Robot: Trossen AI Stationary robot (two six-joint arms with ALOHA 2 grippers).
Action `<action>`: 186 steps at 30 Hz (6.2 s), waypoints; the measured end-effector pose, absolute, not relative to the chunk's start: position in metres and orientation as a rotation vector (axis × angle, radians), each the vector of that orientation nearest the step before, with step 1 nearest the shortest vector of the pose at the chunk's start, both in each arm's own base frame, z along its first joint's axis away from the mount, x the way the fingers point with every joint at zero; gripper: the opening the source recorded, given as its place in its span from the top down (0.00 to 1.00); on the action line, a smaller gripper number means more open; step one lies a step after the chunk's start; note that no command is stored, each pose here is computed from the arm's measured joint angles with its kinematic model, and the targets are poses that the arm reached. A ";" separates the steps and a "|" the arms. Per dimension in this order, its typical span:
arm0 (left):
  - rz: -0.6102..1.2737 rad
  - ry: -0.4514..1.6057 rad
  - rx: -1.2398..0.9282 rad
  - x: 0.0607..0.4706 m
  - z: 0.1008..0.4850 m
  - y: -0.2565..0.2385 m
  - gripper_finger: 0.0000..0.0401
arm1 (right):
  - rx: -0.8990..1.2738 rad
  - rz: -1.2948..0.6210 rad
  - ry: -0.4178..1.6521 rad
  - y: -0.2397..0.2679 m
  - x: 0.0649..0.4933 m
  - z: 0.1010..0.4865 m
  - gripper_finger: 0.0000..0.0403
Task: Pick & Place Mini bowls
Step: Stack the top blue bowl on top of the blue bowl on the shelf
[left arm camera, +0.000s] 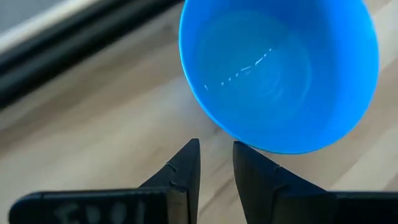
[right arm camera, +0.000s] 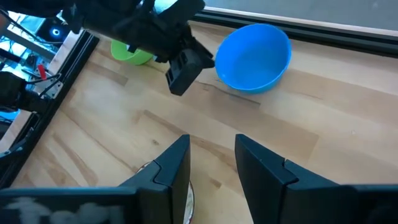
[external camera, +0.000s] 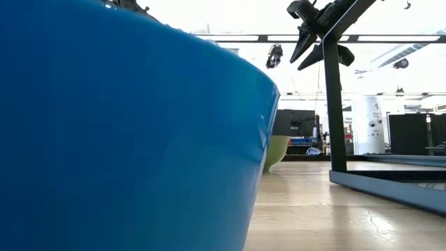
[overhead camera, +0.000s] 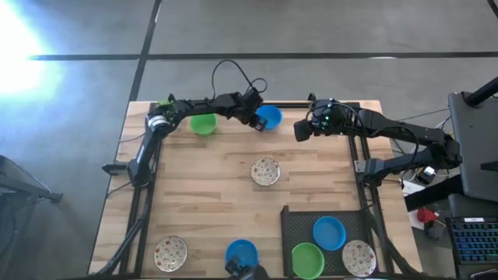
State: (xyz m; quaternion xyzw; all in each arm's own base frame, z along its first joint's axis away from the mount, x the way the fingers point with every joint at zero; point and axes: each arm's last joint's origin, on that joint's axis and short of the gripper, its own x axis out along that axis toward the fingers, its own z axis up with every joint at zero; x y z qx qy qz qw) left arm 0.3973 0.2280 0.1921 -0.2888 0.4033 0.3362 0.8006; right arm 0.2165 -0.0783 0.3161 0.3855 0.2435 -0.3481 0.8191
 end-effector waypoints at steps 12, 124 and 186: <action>0.691 0.858 -0.531 0.401 0.197 0.229 0.78 | 0.821 -0.741 0.517 -0.078 0.217 0.316 0.69; 0.745 0.688 -0.005 0.319 0.389 0.093 0.78 | -0.132 0.015 0.984 -0.184 0.252 0.200 0.78; 0.744 0.703 -0.013 0.317 0.389 0.094 0.78 | -0.344 -0.072 0.974 -0.215 0.260 0.168 0.84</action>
